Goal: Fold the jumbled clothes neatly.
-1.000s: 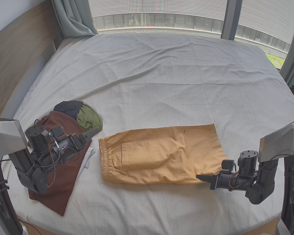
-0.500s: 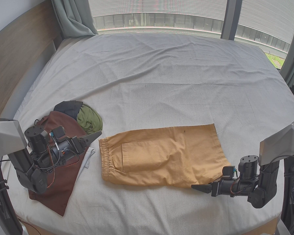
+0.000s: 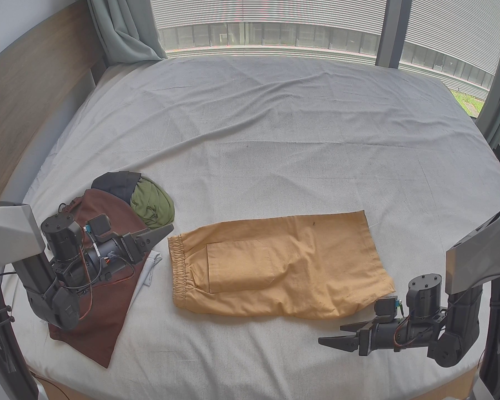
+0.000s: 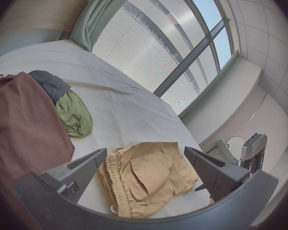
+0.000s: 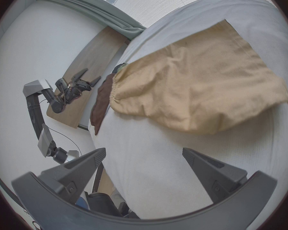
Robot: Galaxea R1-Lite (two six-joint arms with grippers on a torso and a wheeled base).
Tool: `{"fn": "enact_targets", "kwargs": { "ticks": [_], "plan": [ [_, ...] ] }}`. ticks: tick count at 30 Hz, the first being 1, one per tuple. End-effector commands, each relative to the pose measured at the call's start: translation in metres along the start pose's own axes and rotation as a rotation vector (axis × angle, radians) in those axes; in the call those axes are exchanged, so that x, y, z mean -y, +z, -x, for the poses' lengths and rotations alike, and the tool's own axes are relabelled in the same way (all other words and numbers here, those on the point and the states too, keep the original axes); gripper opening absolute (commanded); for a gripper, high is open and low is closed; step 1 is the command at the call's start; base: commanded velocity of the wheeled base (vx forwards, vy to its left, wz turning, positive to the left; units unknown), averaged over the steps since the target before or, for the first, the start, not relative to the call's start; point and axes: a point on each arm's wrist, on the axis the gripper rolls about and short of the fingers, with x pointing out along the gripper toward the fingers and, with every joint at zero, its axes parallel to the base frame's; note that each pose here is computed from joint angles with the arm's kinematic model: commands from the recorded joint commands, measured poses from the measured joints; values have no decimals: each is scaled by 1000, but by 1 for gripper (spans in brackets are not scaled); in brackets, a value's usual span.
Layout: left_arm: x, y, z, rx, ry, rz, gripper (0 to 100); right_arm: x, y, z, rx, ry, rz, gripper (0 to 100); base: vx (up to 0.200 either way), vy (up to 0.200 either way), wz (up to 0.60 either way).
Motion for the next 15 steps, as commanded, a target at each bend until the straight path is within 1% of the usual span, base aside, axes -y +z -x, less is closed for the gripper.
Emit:
{"fn": "enact_targets", "kwargs": {
  "ticks": [1, 4, 6, 7, 8, 12, 15],
  "plan": [
    [0, -2, 2, -17, -10, -6, 100, -20, 18, 12, 81, 58, 63, 100, 0, 0, 0],
    [2, -3, 4, -32, -35, -21, 100, -25, 28, 18, 124, 89, 64, 100, 0, 0, 0],
    [2, -3, 4, -33, -36, -22, 100, -26, 29, 18, 124, 91, 63, 100, 0, 0, 0],
    [2, -4, 5, -37, -40, -45, 100, -28, 40, 21, 173, 108, 55, 100, 0, 0, 0],
    [2, -4, 5, -37, -40, -53, 100, -29, 45, 21, 192, 114, 50, 100, 0, 0, 0],
    [2, -5, 6, -44, -40, -58, 100, -28, 60, 22, 253, 127, 21, 100, 0, 0, 0],
    [3, -8, 7, -55, -43, -52, 100, -28, 67, 22, 276, 133, 7, 100, 0, 0, 0]
  ]
}}
